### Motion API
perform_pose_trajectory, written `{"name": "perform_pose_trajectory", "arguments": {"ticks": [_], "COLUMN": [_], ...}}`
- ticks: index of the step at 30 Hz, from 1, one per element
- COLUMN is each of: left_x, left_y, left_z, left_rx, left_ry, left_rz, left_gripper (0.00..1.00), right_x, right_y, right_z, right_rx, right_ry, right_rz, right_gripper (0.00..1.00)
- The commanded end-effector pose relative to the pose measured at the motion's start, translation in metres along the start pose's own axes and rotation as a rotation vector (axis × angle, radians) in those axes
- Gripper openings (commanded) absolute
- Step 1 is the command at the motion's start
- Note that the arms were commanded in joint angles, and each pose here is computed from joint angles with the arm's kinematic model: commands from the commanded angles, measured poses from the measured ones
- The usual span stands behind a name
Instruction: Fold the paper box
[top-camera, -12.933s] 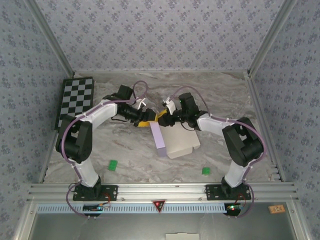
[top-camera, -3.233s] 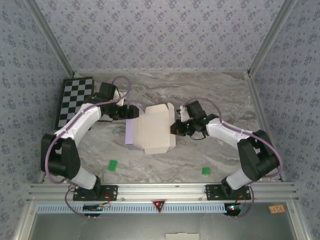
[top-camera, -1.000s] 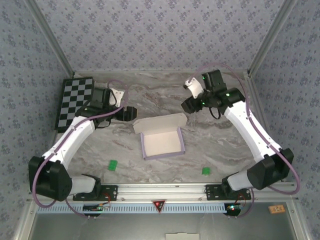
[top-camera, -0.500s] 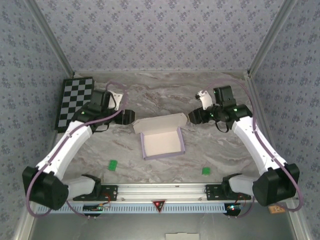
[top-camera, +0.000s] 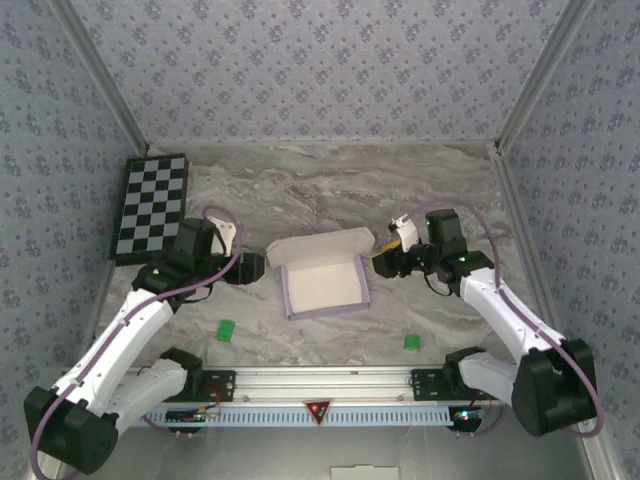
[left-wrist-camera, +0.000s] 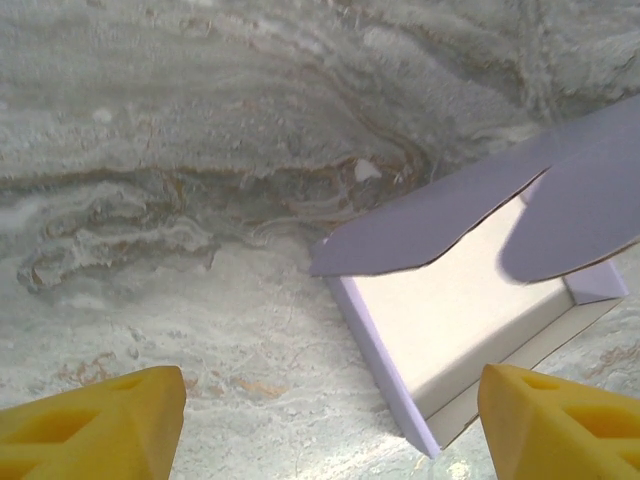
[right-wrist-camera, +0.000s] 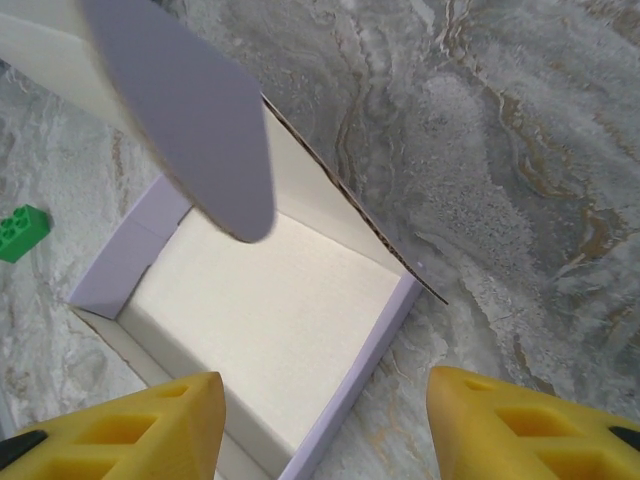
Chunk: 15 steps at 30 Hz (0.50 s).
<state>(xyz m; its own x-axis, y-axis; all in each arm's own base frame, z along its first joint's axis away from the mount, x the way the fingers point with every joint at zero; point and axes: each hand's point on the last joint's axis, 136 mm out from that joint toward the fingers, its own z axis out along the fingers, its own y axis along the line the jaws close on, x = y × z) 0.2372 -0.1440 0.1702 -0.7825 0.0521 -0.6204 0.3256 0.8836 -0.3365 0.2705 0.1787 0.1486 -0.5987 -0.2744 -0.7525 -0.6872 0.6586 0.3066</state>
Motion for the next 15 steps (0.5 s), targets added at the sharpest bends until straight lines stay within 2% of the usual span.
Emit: {"name": "perform_pose_trajectory", "arguments": {"ticks": [1, 5, 9, 15], "left_x": [-0.004, -0.001, -0.010, -0.025], "left_y": [-0.006, -0.014, -0.019, -0.021], "left_z": [0.007, 0.021, 0.031, 0.038], "left_rx": [0.033, 0.060, 0.045, -0.014], "left_ry": [-0.045, -0.035, -0.041, -0.019], "left_rz": [-0.008, 0.034, 0.061, 0.109], "left_gripper": [0.77, 0.77, 0.73, 0.54], "right_x": [-0.018, -0.020, -0.024, -0.030], "right_y": [0.001, -0.002, -0.005, -0.003], "right_z": [0.013, 0.028, 0.036, 0.038], "right_rx": [-0.031, -0.043, -0.044, -0.050], "right_ry": [-0.071, -0.068, -0.065, -0.056], "right_rz": [-0.079, -0.103, -0.120, -0.141], "right_gripper": [0.56, 0.54, 0.51, 0.44]}}
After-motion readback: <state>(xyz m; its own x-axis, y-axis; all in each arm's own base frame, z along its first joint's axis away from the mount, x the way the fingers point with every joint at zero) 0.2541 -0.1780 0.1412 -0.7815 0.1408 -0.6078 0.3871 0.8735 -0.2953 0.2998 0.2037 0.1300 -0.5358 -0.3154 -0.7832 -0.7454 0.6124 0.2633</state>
